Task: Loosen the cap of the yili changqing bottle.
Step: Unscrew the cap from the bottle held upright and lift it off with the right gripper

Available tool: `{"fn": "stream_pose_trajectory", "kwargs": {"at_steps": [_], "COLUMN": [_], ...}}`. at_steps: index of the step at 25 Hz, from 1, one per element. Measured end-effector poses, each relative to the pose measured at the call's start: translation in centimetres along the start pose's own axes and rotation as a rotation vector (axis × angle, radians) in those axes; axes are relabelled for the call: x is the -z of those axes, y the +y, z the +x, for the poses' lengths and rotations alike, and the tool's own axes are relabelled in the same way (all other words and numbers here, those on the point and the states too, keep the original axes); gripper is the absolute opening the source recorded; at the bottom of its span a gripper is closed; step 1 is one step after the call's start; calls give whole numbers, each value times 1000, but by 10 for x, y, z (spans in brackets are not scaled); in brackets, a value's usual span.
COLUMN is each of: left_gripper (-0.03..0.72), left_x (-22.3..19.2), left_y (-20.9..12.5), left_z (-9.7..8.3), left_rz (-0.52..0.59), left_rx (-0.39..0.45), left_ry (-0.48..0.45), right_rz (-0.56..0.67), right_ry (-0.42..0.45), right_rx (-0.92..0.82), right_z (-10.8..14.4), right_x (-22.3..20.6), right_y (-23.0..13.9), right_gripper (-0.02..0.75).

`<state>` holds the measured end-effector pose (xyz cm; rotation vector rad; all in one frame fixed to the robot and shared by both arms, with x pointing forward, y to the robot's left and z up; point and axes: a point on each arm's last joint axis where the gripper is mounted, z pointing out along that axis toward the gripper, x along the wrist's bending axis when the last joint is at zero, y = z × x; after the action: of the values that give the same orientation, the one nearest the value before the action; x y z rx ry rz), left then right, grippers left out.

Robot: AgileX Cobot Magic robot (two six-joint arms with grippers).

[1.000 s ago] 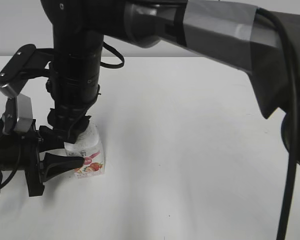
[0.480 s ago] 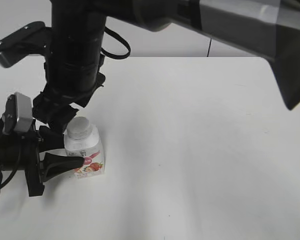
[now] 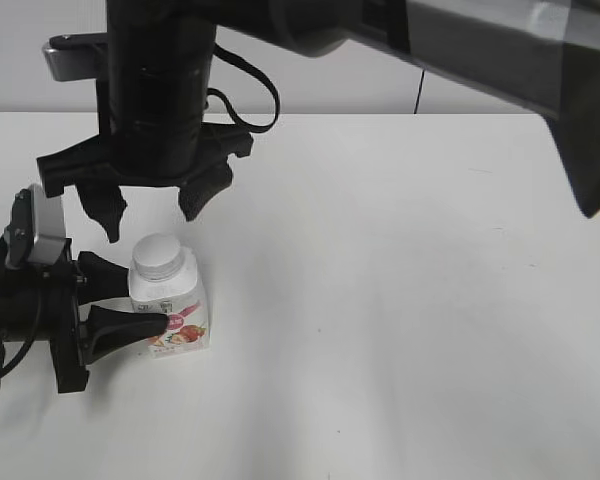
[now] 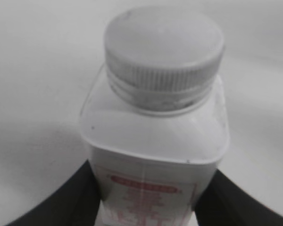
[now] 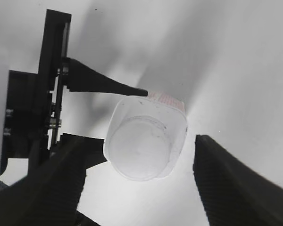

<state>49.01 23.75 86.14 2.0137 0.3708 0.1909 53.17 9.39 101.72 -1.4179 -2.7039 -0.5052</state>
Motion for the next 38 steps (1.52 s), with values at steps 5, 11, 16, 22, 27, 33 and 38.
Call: {"fn": "stream_pose_trajectory", "kwargs": {"at_steps": [5, 11, 16, 22, 27, 33, 38], "left_gripper": [363, 363, 363, 363, 363, 363, 362], "left_x": [0, 0, 0, 0, 0, 0, 0], "left_y": [0, 0, 0, 0, 0, 0, 0], "left_z": [0, 0, 0, 0, 0, 0, 0], "left_rz": [0, 0, 0, -1, -1, -1, 0], "left_rx": [0, 1, 1, 1, 1, 1, 0], "left_ry": [0, 1, 1, 2, 2, 2, 1], "right_rz": [-4, 10, 54, 62, 64, 63, 51], "right_ry": [-13, -17, -1, -3, -3, 21, 66], "right_rx": [-4, -6, -24, -25, 0, 406, 910], "right_z": [-1, -2, -2, -3, -3, -2, -1], "right_x": [0, -7, -26, -30, -31, -31, -30], "right_y": [0, 0, -2, -3, -3, -3, -3], "right_gripper": [553, 552, 552, 486, 393, 393, 393]}}
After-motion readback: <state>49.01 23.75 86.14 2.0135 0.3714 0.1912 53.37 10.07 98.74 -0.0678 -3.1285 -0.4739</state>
